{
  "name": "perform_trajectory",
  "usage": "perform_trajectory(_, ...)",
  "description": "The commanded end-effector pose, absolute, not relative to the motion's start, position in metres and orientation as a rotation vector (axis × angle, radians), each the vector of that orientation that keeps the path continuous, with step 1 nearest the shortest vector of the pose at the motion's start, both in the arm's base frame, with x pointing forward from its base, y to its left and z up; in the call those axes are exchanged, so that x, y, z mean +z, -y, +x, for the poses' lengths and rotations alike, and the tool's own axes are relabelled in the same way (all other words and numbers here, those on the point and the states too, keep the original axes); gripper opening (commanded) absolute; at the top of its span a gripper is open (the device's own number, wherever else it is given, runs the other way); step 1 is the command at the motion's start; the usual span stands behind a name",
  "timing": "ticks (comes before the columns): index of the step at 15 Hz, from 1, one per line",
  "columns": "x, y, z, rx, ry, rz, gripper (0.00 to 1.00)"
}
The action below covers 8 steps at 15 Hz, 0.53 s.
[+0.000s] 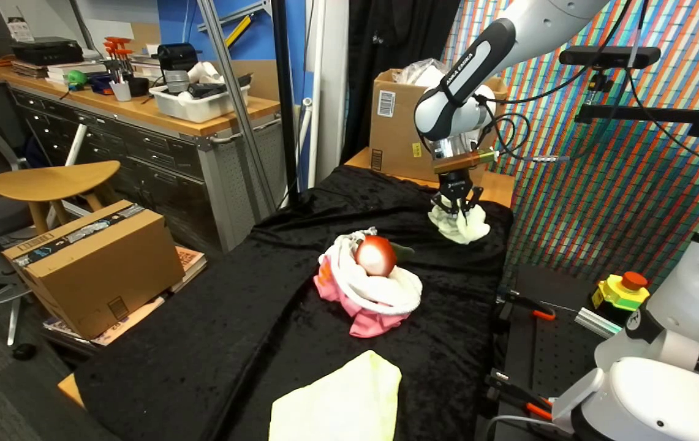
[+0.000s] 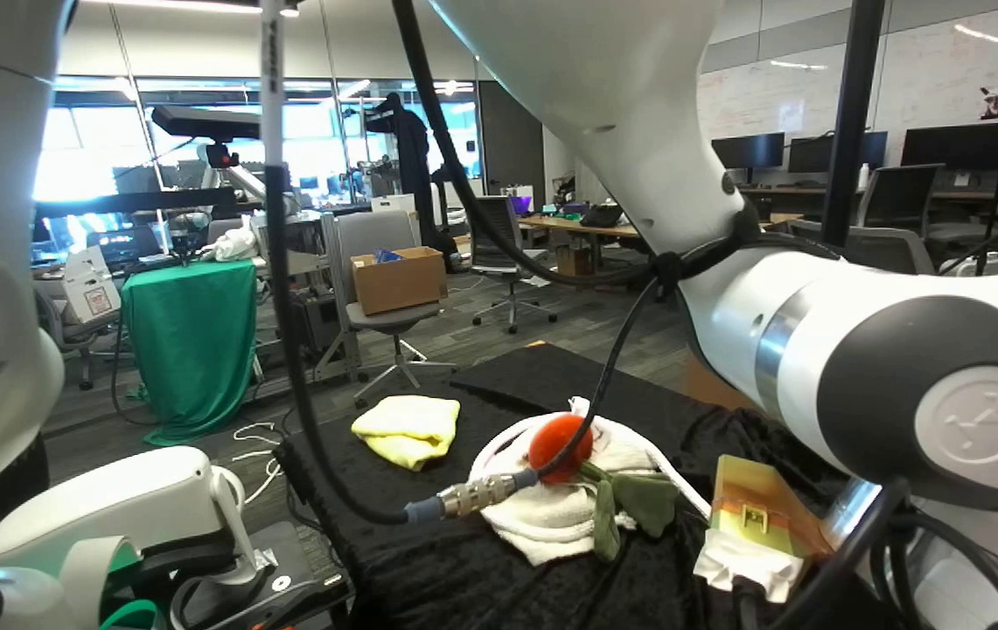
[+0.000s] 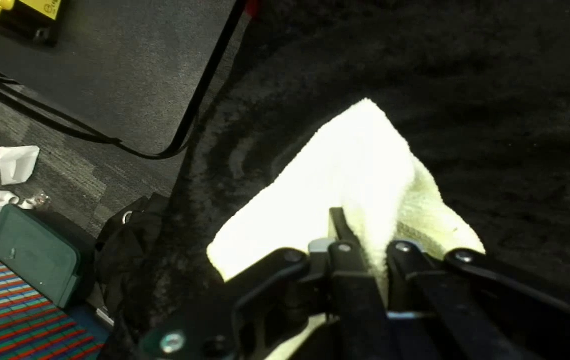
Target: Put all the objects together at the center of the table
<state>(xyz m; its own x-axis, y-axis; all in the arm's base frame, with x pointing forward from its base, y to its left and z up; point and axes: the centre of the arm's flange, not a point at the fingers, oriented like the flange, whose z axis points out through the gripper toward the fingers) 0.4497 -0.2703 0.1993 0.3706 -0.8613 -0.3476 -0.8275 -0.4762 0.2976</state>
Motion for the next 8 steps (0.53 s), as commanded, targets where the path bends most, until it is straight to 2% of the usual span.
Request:
perform_trajectory(1,0.233,0.266,0.447,-0.694,1.544,2.576,0.07)
perform_trajectory(8,0.306,0.241,0.457,-0.551,1.451,2.690,0.07)
